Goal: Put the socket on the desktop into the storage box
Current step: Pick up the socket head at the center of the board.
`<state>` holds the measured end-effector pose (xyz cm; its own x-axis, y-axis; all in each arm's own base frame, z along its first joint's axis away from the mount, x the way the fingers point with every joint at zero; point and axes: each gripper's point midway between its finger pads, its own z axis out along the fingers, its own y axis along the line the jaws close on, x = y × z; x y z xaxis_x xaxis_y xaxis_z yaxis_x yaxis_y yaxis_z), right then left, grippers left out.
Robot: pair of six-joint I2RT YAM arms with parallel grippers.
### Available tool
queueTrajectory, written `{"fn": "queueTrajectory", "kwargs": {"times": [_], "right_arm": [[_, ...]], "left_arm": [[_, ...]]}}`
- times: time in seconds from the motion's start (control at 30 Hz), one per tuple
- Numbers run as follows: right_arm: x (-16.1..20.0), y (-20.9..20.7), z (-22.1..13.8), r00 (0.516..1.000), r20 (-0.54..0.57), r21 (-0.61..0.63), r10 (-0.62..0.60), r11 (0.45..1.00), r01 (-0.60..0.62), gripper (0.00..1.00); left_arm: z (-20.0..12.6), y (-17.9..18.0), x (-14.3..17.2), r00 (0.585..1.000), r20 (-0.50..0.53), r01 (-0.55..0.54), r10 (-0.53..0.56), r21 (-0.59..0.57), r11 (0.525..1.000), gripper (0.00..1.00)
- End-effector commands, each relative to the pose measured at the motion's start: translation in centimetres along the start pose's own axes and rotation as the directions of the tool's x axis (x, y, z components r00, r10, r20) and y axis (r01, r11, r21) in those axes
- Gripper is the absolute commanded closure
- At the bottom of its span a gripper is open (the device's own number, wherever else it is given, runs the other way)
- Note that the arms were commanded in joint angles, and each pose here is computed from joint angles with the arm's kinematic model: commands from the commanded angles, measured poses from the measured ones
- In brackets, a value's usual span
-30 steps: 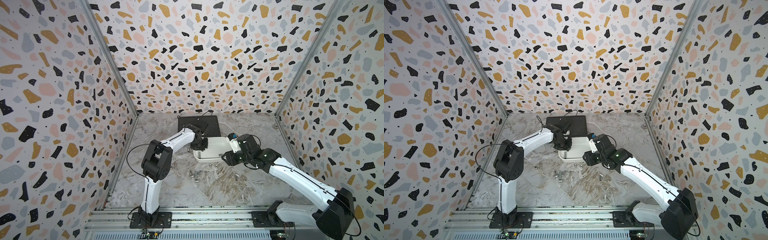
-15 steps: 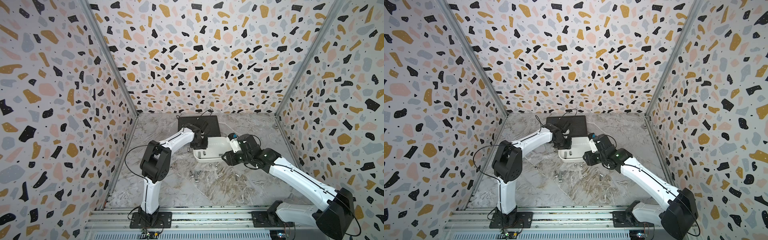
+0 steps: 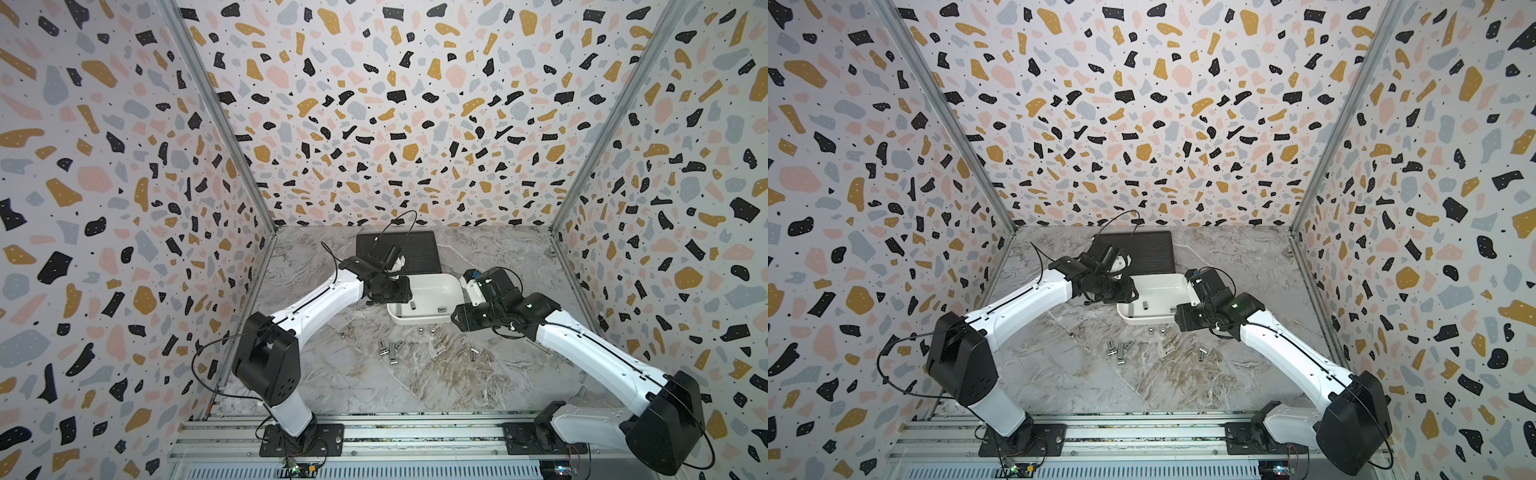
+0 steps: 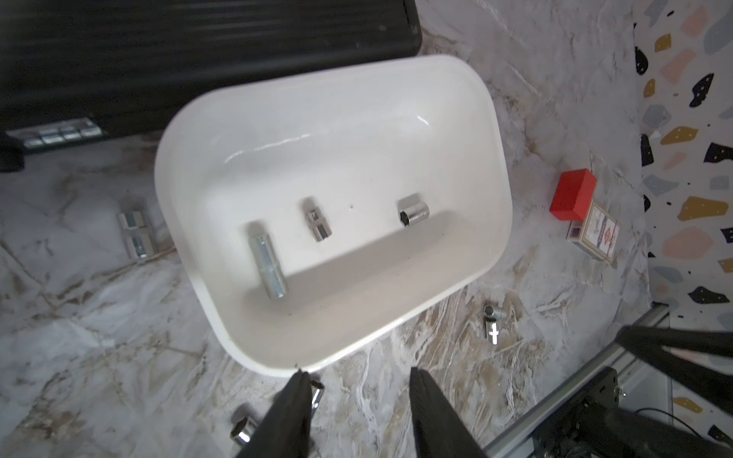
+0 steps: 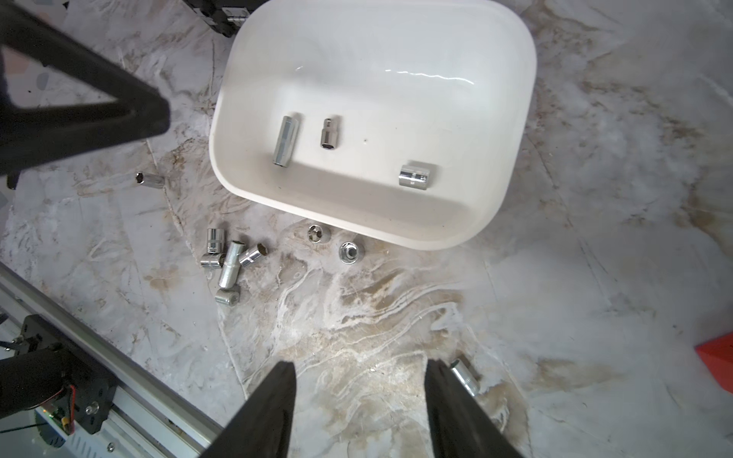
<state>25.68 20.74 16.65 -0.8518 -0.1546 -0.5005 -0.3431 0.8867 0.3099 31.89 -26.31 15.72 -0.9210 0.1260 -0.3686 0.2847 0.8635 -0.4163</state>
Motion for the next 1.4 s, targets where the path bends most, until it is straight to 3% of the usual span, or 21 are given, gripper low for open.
{"fn": "queueTrajectory", "kwargs": {"times": [0.0, 0.53, 1.13, 1.37], "right_arm": [[0.2, -1.2, -0.7, 0.998, -0.013, 0.049, 0.054, 0.997, -0.054, 0.41], [3.1, -6.1, -0.3, 0.96, -0.104, 0.225, 0.259, 0.946, -0.231, 0.35], [6.5, -8.4, 3.1, 0.854, -0.191, 0.35, 0.484, 0.846, -0.402, 0.31], [8.2, -9.2, 4.4, 0.788, -0.212, 0.418, 0.578, 0.782, -0.462, 0.32]], "left_arm": [[-0.7, -1.1, 1.5, 0.999, 0.007, -0.043, 0.042, 0.072, 0.996, 0.55], [-3.2, -4.0, 7.9, 0.987, 0.026, -0.162, 0.161, 0.249, 0.955, 0.5], [-2.4, -4.6, 11.5, 0.977, 0.003, -0.207, 0.214, 0.265, 0.942, 0.5], [-2.1, -4.6, 11.9, 0.979, 0.003, -0.197, 0.203, 0.272, 0.942, 0.5]]}}
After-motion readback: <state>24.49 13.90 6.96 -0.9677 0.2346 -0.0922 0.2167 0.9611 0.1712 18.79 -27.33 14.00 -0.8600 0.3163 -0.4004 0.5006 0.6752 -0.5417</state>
